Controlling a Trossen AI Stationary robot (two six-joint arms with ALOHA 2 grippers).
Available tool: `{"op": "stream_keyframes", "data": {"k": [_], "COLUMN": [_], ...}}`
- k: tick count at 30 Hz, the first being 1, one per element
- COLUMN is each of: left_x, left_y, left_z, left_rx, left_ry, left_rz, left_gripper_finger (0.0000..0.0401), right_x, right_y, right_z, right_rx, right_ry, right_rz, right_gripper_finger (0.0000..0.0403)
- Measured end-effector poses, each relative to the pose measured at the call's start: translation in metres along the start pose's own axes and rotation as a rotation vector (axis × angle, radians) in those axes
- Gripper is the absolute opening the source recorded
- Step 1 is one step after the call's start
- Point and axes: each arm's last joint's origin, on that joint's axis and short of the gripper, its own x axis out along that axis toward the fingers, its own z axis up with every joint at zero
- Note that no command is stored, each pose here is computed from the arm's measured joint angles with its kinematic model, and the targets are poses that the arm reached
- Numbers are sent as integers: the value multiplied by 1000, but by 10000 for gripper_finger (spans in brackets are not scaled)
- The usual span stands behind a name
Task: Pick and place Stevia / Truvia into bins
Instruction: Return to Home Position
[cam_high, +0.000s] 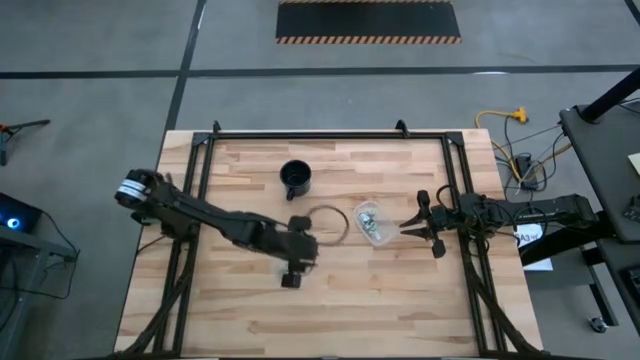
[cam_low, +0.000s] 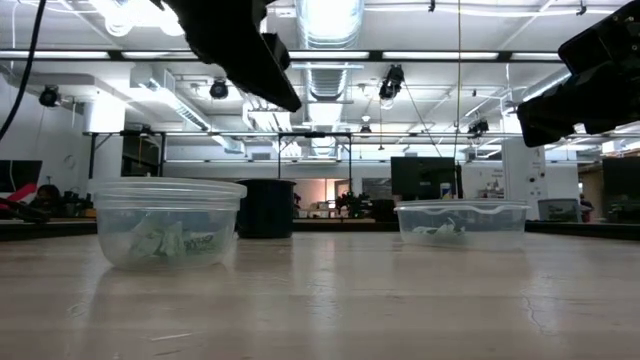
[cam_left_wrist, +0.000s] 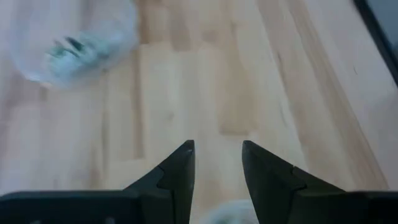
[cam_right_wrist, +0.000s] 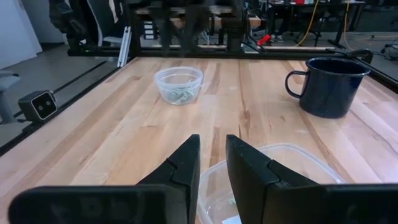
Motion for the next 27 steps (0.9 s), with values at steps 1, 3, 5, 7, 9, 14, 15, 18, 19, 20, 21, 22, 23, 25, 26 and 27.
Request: {"op": "stream_keyframes", "data": {"k": [1,3,5,7,9,14,15,18,19,20,21,22,23,25,26,27], "left_x": [-3,-7,-14,-28,-50,-91,-96,-107,-109,-110,-110,-109,-109,-106,-104,-103], "left_y": [6,17,29,41,52,65,65,64,64,63,63,63,63,63,63,63], "left_z": [-3,-13,-33,-54,-75,-115,-122,-141,-148,-154,-160,-165,-171,-180,-183,-186], "left_rx": [-5,2,5,-28,-60,-35,-38,-41,-42,-42,-42,-43,-43,-43,-43,-41], "left_ry": [-35,-127,-175,-201,-245,-480,-523,-628,-646,-657,-665,-671,-674,-676,-673,-673], "left_rz": [5,7,2,-11,14,123,129,133,133,134,134,134,134,134,135,137], "left_gripper_finger": [116,116,116,116,116,116,116,116,116,116,116,116,116,116,116,116], "right_x": [0,0,0,0,0,0,0,0,0,0,0,0,0,0,0,0], "right_y": [0,0,0,0,0,0,0,0,0,0,0,0,0,0,0,0], "right_z": [0,0,0,0,0,0,0,0,0,0,0,0,0,0,0,0], "right_rx": [2,-1,1,0,0,1,2,1,2,1,0,0,2,1,0,0], "right_ry": [0,1,0,0,1,0,0,0,0,0,0,0,0,0,0,0], "right_rz": [-1,0,-2,-1,-1,-1,-1,-1,-1,-1,-1,-1,-1,-1,-1,-1], "right_gripper_finger": [68,68,68,68,68,68,68,68,68,68,68,68,68,68,68,68]}}
